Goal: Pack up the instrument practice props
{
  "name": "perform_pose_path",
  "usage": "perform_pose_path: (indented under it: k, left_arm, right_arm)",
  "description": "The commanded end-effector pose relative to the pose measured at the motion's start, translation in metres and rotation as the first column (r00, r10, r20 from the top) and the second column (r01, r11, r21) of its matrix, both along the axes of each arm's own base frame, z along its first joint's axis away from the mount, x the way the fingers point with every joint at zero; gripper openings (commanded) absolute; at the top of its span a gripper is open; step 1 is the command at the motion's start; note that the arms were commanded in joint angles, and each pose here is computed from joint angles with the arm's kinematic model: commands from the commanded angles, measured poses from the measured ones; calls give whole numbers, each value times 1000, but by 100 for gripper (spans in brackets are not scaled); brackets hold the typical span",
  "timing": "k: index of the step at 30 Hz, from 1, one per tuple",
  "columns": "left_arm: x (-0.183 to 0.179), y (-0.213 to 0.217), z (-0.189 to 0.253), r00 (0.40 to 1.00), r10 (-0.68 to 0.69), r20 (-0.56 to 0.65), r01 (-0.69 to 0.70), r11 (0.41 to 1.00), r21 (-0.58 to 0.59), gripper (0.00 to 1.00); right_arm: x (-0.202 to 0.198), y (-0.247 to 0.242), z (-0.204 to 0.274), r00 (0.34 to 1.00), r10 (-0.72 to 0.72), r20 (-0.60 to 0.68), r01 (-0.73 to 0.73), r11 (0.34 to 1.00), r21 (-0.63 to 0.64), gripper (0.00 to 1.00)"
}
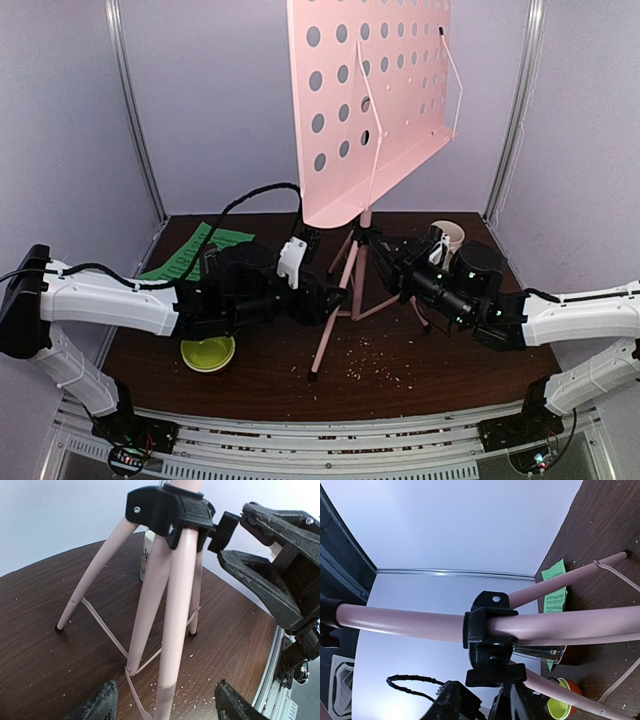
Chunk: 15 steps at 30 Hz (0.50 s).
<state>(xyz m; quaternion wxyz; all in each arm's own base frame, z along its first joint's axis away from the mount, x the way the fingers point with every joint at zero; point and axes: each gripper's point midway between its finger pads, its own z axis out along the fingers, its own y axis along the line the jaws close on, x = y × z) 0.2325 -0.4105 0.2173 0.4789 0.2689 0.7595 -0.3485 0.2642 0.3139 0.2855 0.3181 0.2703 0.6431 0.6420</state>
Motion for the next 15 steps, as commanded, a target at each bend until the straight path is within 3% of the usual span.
perform_pose_path:
  k: [1,15]
  left_arm:
    - [3,-4,3,1000,-3,13,3,1000,-22,70]
    - [17,-6,-17,998,45,40,-47,997,56,64]
  right_arm:
    - [4,-10,8,999,-50,17,49,998,34,42]
    - [10,-18,5,994,-103,-33,105,992,70,48]
